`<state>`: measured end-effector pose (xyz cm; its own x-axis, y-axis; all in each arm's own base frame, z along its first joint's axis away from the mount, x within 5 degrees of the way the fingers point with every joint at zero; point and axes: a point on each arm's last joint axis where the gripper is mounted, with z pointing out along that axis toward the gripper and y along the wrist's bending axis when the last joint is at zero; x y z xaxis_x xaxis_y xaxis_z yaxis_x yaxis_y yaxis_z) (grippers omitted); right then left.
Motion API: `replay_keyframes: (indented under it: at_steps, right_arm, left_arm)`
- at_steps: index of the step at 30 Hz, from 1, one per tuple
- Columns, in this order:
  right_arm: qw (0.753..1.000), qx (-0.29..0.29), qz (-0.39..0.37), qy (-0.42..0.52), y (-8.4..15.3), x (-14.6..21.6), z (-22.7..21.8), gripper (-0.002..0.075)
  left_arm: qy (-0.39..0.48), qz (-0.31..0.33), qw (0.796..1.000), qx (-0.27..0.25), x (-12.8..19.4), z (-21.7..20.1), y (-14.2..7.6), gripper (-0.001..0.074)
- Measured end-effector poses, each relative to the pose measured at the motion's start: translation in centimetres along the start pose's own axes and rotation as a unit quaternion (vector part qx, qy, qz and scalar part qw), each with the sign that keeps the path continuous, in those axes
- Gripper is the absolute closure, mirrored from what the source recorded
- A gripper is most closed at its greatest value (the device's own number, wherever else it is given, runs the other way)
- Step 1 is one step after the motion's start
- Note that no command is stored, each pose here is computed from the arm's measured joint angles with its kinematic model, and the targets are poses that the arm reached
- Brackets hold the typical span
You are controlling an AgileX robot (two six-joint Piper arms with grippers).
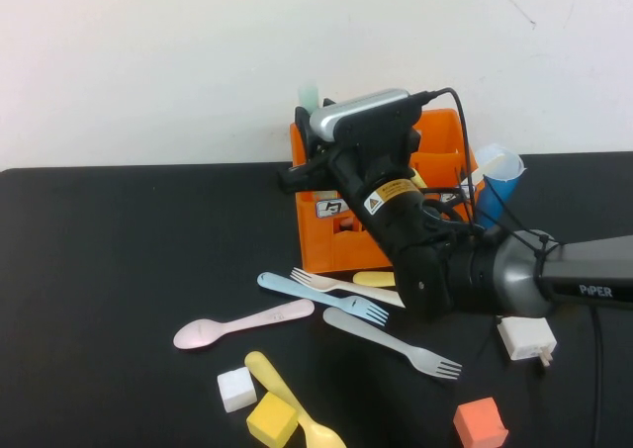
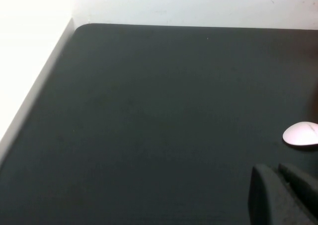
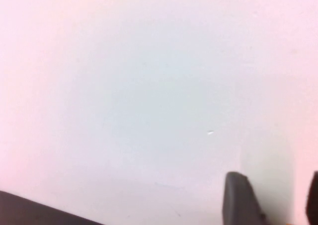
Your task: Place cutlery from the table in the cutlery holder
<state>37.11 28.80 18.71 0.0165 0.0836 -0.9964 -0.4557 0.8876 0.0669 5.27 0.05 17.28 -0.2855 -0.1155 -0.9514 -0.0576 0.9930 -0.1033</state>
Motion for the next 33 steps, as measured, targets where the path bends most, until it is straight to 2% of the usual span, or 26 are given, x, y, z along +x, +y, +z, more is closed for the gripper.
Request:
replay_keyframes:
  at_steps: [5,9,13,15,18,23,28,33]
  right_arm:
    - [1.000,0.000,0.002,0.002,0.0,-0.2,-0.1,0.0404]
    - [1.000,0.000,0.007,0.003,-0.3,-1.6,-1.6,0.0419]
    - [1.000,-0.001,0.011,-0.013,-0.9,-5.3,-5.0,0.0537]
    - [0.999,-0.002,0.014,-0.029,-1.4,-7.7,-7.5,0.0628]
    - [0.999,-0.013,0.009,-0.040,-1.9,-10.6,-11.3,0.0698]
    - [0.995,-0.055,-0.077,-0.015,-2.3,-14.0,-17.3,0.0724]
    - [0.979,-0.097,-0.180,0.025,-2.8,-17.2,-22.8,0.0727]
    - [0.962,-0.146,-0.207,0.099,-3.5,-17.3,-28.7,0.0727]
  left_arm:
    - [0.000,0.000,1.000,0.000,0.0,0.0,0.0,0.0736]
    - [0.000,0.000,1.000,0.000,0.0,0.0,0.0,0.0736]
    - [0.000,0.000,1.000,0.000,0.0,0.0,0.0,0.0736]
    - [0.000,0.000,1.000,0.000,0.0,0.0,0.0,0.0736]
    - [0.000,0.000,1.000,0.000,0.0,0.0,0.0,0.0736]
    - [0.000,0.000,1.000,0.000,0.0,0.0,0.0,0.0736]
    - [0.000,0.000,1.000,0.000,0.0,0.0,0.0,0.0736]
    - [0.000,0.000,1.000,0.000,0.0,0.0,0.0,0.0736]
